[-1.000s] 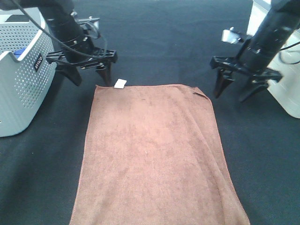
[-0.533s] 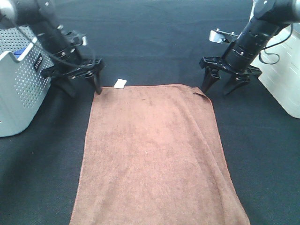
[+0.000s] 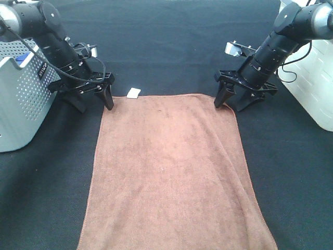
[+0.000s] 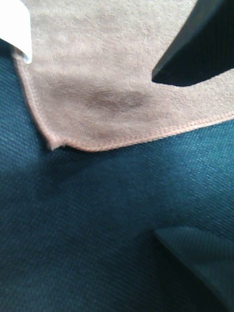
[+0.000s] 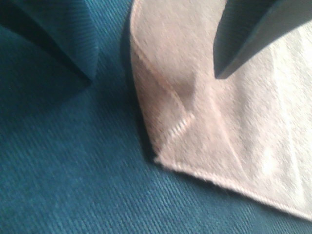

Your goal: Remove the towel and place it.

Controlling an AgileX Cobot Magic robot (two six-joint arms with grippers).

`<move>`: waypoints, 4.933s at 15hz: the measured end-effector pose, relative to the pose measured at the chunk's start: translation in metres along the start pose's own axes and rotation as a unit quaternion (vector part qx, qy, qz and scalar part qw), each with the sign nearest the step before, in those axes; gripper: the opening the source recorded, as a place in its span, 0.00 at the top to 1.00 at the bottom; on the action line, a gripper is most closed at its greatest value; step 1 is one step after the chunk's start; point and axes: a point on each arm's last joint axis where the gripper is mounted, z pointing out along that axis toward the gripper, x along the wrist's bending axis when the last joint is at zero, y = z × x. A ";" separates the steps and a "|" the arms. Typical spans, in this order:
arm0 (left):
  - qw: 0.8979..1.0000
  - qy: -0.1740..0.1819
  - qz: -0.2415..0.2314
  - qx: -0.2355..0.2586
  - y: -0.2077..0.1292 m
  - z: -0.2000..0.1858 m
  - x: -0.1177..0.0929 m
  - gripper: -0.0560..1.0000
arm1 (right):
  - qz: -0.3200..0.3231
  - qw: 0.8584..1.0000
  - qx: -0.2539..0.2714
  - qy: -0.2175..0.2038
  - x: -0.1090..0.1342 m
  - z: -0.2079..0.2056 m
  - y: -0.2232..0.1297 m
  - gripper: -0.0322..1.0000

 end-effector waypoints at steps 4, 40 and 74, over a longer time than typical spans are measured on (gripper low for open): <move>1.000 -0.018 0.006 -0.021 0.004 0.004 -0.009 0.23 | 0.003 1.000 -0.030 0.005 0.008 0.010 0.006 0.32; 0.935 0.101 0.136 -0.313 0.068 -0.044 -0.041 0.94 | -0.162 0.915 -0.344 -0.133 0.047 -0.016 0.081 0.96; 0.883 0.110 0.123 -0.439 0.087 0.025 -0.009 0.49 | -0.131 0.896 -0.401 -0.137 0.020 0.043 0.097 0.37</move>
